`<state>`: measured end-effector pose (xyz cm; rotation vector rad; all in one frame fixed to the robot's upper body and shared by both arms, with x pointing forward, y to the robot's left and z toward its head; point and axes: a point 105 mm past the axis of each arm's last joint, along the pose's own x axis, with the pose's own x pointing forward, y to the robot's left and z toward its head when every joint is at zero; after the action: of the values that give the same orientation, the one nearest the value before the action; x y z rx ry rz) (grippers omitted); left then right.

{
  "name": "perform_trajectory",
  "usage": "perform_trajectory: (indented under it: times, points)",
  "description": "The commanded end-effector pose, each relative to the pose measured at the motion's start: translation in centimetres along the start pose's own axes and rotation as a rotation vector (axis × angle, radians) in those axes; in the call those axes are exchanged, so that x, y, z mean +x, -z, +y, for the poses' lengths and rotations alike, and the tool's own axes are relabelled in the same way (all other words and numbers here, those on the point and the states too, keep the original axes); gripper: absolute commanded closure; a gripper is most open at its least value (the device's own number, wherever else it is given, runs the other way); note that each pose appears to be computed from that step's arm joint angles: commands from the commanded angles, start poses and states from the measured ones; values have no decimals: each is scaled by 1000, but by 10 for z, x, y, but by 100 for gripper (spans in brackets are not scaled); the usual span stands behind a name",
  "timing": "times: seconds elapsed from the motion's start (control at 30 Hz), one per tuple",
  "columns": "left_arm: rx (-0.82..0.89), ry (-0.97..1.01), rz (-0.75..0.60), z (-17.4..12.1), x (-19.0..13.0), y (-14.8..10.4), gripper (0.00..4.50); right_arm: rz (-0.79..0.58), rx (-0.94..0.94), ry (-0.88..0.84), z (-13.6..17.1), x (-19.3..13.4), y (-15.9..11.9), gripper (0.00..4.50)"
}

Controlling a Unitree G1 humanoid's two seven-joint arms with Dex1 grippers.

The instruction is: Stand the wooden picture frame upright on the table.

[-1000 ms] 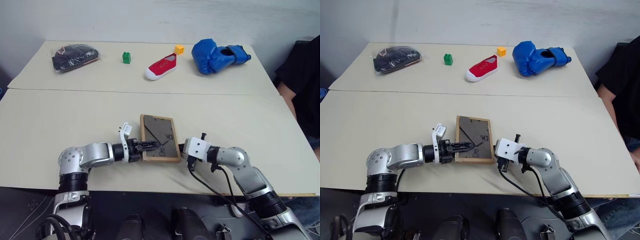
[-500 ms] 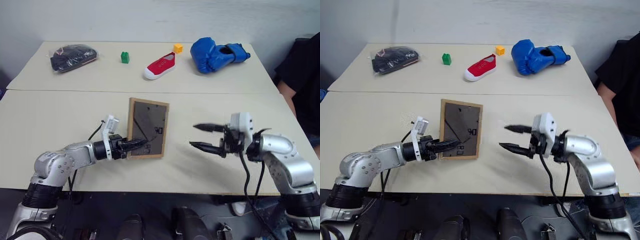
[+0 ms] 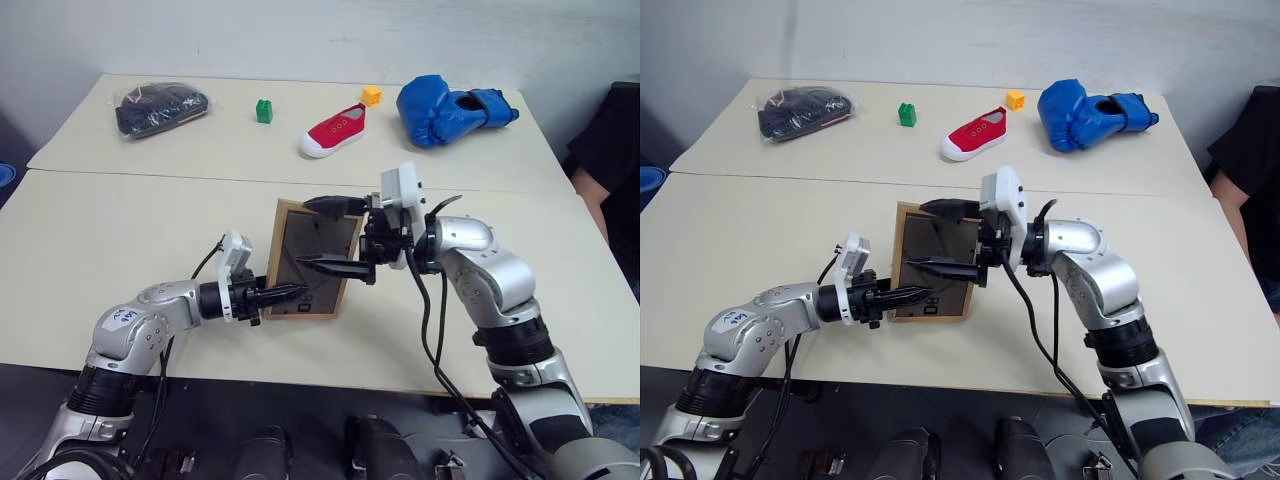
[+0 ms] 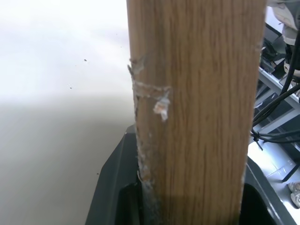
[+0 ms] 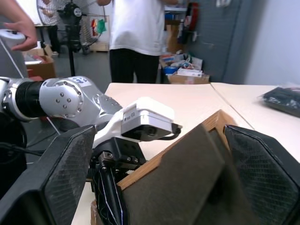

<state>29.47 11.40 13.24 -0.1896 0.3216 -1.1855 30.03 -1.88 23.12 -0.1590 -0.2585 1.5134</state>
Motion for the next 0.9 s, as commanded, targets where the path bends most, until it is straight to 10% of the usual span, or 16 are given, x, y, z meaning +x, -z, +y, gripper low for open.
perform_trajectory:
  times: [0.03,0.57,0.9]
  points:
    - [-5,8,70,-4,5,17,328,-3,-49,-53,2,11,-4,5]
    - [-527,89,-43,-9,-14,-11,328,61,-197,-229,50,-34,-3,5]
    - [-722,260,8,-26,-25,-29,328,-13,-439,203,-14,-78,-30,5]
